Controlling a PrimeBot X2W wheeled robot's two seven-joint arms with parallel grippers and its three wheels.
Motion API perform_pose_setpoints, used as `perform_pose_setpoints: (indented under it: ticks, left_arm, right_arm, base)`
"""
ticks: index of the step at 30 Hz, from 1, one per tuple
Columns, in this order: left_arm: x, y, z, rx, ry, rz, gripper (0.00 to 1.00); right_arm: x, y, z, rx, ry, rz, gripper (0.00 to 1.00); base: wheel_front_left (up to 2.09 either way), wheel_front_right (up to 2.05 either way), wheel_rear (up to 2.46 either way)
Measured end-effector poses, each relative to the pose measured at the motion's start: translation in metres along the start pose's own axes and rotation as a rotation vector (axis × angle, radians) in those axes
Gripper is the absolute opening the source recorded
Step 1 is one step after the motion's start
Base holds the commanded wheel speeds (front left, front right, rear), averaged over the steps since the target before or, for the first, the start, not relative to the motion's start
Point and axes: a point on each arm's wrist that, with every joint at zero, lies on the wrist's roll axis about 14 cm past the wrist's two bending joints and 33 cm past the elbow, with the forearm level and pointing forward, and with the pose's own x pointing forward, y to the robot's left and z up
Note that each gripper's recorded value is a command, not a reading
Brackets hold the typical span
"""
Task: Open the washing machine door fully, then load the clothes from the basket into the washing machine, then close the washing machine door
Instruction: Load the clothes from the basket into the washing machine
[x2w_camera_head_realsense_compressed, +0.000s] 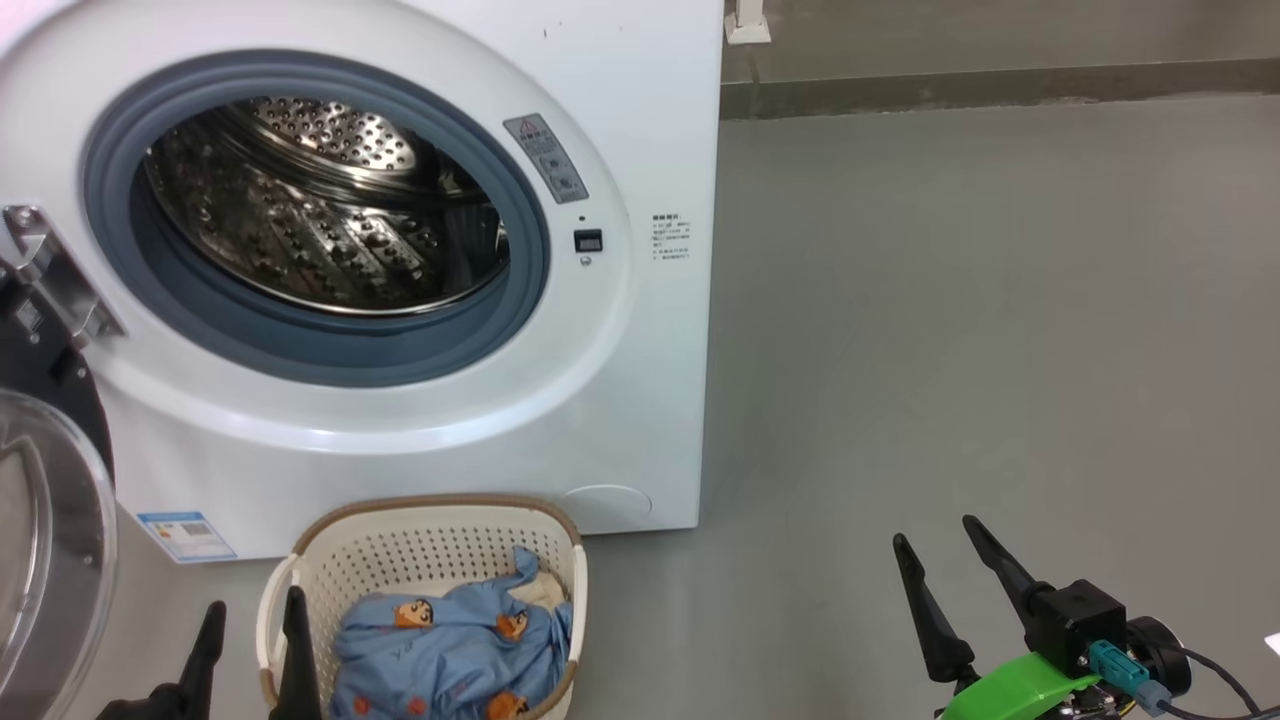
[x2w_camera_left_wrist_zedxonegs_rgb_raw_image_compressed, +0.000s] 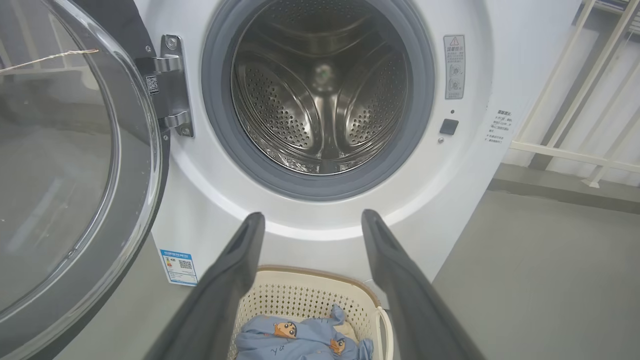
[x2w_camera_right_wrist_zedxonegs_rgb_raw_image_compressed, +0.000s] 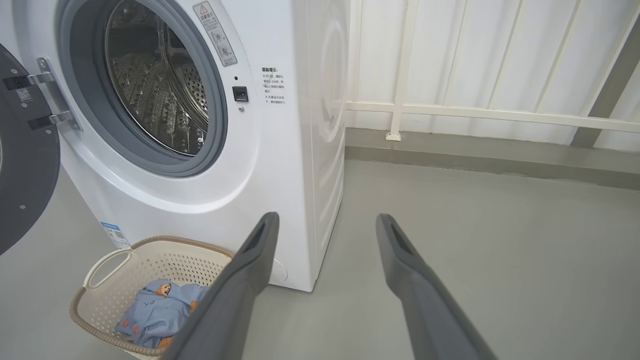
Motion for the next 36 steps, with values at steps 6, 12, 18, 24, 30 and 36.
perform_pose_setpoints:
  ticks: [6,12,18,24,30,36]
  left_arm:
    - [-0.0001,-0.0001,-0.0018,0.004,0.006,-0.002,1.00]
    - [0.0001,-0.0002,-0.0028,0.007,0.010,-0.004,1.00]
    - [-0.0001,-0.0001,-0.0052,0.007,0.017,-0.003,1.00]
    - [-0.0004,-0.0002,-0.0075,0.006,0.024,-0.003,1.00]
    - [-0.0009,-0.0001,-0.0087,0.006,0.028,-0.003,1.00]
    - [-0.0013,-0.0005,-0.0086,0.006,0.028,-0.004,1.00]
  right_arm:
    - [0.0005,0.0002,-0.0019,0.001,0.005,0.001,1.00]
    - [0.0005,-0.0004,-0.0033,0.002,0.010,-0.001,1.00]
    - [0.0003,-0.0011,-0.0039,0.002,0.012,-0.003,1.00]
    - [0.0004,-0.0014,-0.0045,0.002,0.013,-0.004,1.00]
    - [0.0009,-0.0009,-0.0046,0.003,0.013,-0.002,1.00]
    - [0.0010,-0.0006,-0.0040,0.003,0.012,-0.001,1.00]
  base:
    - [0.75,-0.75,0.00]
    - [0.07,-0.07,0.00]
    - [0.00,0.00,0.00]
    - [0.00,0.00,0.00]
    - [0.00,0.00,0.00]
    - [0.00,0.00,0.00]
